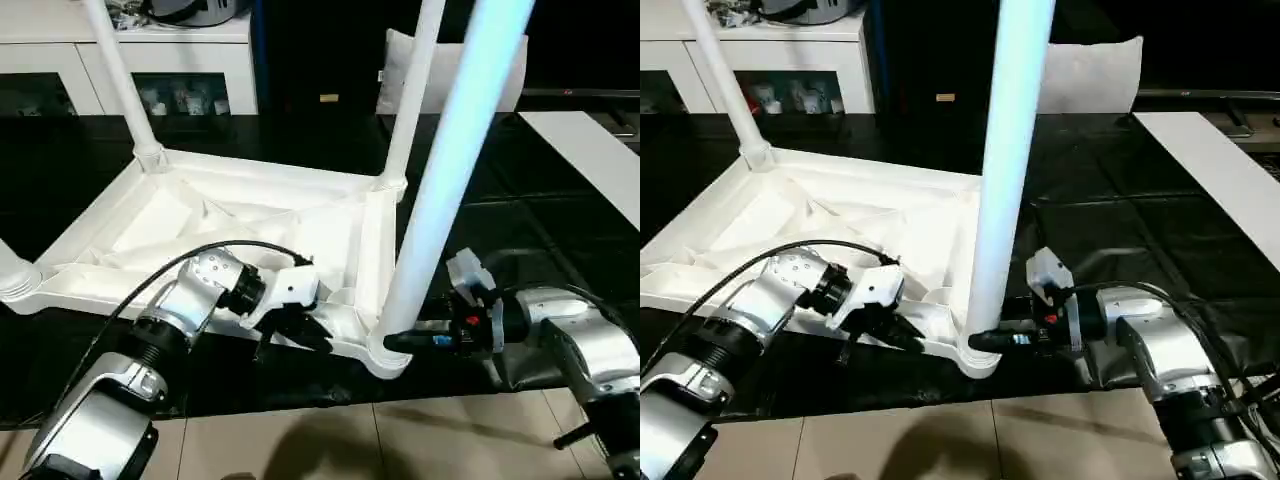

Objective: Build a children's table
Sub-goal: Rotate leg to tighten

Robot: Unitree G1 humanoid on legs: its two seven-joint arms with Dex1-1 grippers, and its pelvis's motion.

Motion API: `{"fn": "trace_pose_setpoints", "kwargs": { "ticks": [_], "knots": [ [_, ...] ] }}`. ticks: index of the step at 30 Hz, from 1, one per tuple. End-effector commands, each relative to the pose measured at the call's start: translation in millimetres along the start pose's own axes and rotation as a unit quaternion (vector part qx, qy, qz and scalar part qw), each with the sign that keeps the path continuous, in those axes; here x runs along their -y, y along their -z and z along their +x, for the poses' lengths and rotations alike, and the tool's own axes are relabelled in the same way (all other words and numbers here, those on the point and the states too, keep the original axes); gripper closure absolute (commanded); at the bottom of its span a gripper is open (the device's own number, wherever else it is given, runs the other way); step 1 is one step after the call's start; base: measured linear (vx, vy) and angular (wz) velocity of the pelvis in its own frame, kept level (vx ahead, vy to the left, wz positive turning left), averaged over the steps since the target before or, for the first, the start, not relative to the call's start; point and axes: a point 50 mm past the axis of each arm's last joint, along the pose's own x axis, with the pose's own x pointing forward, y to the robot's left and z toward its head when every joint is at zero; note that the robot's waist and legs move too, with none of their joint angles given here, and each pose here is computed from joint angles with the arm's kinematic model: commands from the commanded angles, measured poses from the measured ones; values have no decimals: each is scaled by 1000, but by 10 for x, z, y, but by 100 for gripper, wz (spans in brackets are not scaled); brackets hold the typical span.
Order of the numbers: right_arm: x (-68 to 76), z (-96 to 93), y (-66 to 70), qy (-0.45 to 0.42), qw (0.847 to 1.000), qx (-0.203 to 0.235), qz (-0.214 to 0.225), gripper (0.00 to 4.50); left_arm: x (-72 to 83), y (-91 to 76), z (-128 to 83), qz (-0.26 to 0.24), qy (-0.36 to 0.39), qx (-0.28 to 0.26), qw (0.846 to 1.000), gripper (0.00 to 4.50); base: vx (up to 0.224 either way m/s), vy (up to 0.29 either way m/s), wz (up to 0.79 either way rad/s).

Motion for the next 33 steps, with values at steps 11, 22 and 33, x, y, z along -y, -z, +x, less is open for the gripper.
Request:
{"fn": "trace_pose_setpoints", "kwargs": {
  "ticks": [11, 22, 33],
  "knots": [
    [229, 745, -43, 257, 961, 59, 85, 253, -319, -372, 196, -87, -216, 57, 971, 450, 0, 0, 0],
    [423, 823, -189, 393, 908, 115, 86, 184, -403, -513, 306, -103, -298, 59, 947, 450, 0, 0, 0],
    [376, 345, -124, 330, 938, 105, 3, 84, -305, -269, 166, -68, -243, 38, 967, 450, 0, 0, 0]
  ]
}}
